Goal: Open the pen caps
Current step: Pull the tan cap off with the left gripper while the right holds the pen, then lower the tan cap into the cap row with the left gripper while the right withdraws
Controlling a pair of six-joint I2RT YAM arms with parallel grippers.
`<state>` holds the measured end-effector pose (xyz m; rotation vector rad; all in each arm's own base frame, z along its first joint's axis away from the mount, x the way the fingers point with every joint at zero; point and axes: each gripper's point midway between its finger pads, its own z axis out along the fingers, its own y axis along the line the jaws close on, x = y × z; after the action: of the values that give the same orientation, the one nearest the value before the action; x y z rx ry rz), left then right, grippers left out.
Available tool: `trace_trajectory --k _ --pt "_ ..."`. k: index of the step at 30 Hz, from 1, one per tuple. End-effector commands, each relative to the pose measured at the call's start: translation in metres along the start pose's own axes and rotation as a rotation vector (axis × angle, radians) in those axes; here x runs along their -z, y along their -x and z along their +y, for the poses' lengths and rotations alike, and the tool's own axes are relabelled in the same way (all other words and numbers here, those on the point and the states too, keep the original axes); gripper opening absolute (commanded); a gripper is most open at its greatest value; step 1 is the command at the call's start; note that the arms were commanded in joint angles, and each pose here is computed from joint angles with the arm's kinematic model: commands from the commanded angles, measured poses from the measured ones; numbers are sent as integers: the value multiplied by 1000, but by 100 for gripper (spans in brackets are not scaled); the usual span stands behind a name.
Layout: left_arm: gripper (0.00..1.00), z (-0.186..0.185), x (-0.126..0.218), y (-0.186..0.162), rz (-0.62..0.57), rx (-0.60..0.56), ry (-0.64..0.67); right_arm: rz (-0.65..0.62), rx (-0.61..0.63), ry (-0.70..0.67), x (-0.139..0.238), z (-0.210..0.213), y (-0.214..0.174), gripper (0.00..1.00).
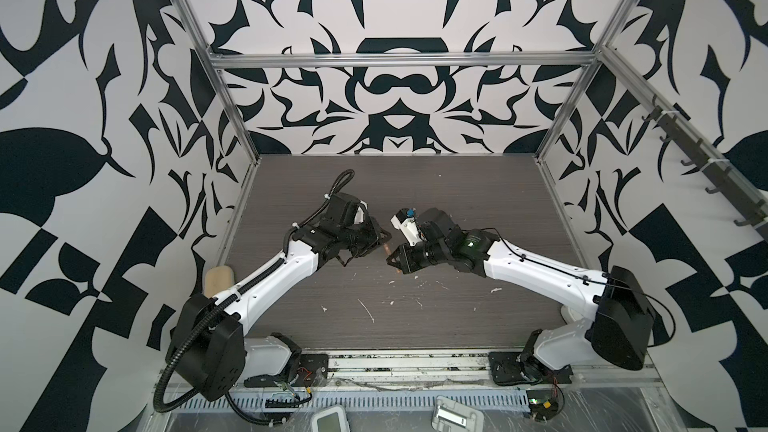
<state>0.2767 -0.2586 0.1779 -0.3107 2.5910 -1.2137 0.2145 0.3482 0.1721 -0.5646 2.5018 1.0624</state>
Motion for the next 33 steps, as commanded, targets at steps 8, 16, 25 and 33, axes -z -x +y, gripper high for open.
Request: trace_trajectory --k 8,16,25,33 --pt "0 17 26 67 -121 -17 56 98 -68 -84 17 -30 -54 0" --pt "0 42 37 99 -156 5 120 91 -74 -84 20 -39 -68 0" --pt "0 53 48 125 -190 -3 171 73 -75 -77 26 -43 -77 0" --pt "0 62 60 141 -214 3 199 64 -68 -70 31 -43 -82 0"
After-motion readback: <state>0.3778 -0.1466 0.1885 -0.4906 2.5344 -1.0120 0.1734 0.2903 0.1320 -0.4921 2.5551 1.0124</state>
